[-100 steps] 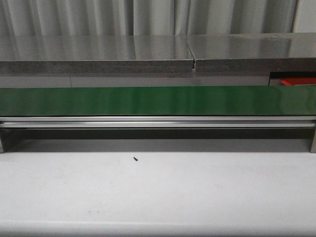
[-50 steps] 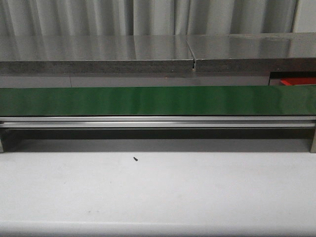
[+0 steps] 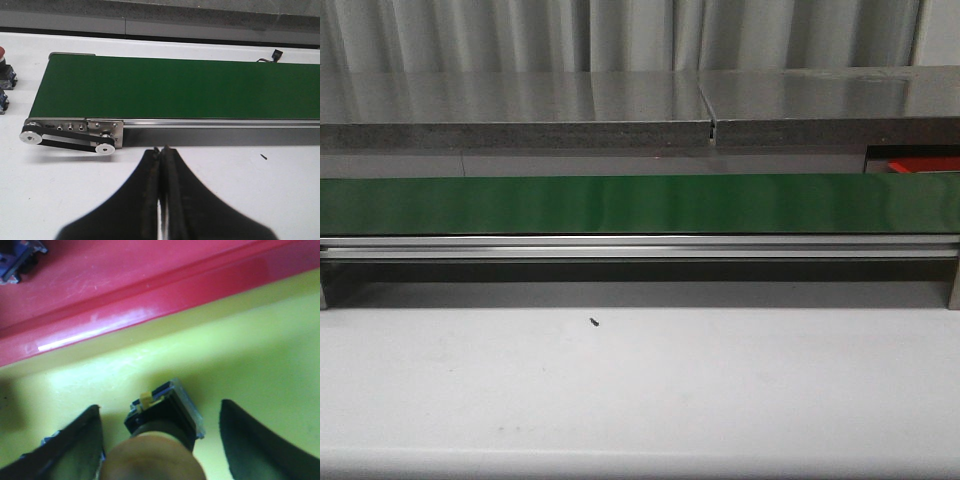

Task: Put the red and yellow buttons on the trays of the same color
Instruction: 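Place the yellow button in the yellow tray, release, withdraw right gripper, then move the left gripper over another red button in the cluster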

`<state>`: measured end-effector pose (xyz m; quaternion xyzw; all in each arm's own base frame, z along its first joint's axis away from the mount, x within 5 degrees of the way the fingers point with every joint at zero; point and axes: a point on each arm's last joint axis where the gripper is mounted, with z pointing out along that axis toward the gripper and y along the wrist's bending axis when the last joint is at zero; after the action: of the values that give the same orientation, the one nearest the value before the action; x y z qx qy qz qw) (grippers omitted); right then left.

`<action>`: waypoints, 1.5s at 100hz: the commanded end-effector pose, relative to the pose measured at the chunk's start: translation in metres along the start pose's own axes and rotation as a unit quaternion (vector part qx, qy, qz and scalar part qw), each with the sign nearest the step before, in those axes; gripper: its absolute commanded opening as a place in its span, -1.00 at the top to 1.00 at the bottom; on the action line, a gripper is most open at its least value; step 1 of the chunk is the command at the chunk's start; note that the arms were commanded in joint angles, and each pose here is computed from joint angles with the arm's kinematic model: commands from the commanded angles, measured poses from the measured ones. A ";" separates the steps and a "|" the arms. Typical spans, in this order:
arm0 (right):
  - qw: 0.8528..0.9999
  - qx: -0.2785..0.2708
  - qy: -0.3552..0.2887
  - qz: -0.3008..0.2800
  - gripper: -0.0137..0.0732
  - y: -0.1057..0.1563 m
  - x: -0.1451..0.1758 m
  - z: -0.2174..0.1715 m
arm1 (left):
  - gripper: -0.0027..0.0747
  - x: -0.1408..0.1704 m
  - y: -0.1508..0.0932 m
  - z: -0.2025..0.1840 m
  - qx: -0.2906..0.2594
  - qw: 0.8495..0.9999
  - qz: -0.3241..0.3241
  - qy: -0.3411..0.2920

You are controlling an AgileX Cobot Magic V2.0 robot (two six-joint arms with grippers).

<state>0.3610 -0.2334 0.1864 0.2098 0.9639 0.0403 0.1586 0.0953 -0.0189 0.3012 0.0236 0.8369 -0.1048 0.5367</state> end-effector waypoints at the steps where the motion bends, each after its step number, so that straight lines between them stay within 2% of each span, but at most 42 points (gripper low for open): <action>1: 0.998 0.002 -0.060 0.000 -0.59 0.005 -0.010 -0.039 | 0.98 -0.013 -0.002 -0.003 0.005 0.999 -0.007 -0.043; 24: 0.989 -0.001 -0.145 -0.020 -0.59 0.026 -0.014 -0.099 | 0.98 -0.013 -0.002 -0.003 0.005 0.999 -0.007 -0.043; 50: 0.960 -0.046 -0.252 -0.110 -0.59 0.097 0.005 -0.187 | 0.98 -0.013 -0.002 -0.003 0.005 0.999 -0.007 -0.043; 65: 0.935 -0.058 -0.308 -0.163 -0.59 0.134 0.043 -0.227 | 0.98 -0.013 -0.002 -0.003 0.005 0.999 -0.007 -0.043; 79: 0.917 -0.074 -0.338 -0.196 -0.59 0.155 0.090 -0.242 | 0.98 -0.013 -0.002 -0.003 0.005 0.999 -0.007 -0.043; 93: 0.912 -0.089 -0.335 -0.219 -0.59 0.161 0.140 -0.240 | 0.98 -0.013 -0.002 -0.003 0.005 0.999 -0.007 -0.043; 107: 0.907 -0.092 -0.343 -0.225 -0.56 0.153 0.187 -0.236 | 0.98 -0.013 -0.002 -0.003 0.005 0.999 -0.007 -0.043; 126: 0.900 -0.086 -0.360 -0.230 -0.22 0.140 0.239 -0.229 | 0.98 -0.013 -0.002 -0.003 0.005 0.999 -0.007 -0.043; 150: 0.890 -0.086 -0.382 -0.232 0.61 0.134 0.269 -0.228 | 0.98 -0.013 -0.002 -0.003 0.005 0.999 -0.007 -0.043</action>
<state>0.1104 -0.0017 0.3323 -0.0384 0.8679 0.0138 0.4950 0.0953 -0.0189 0.3012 0.0236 0.8369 -0.1048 0.5367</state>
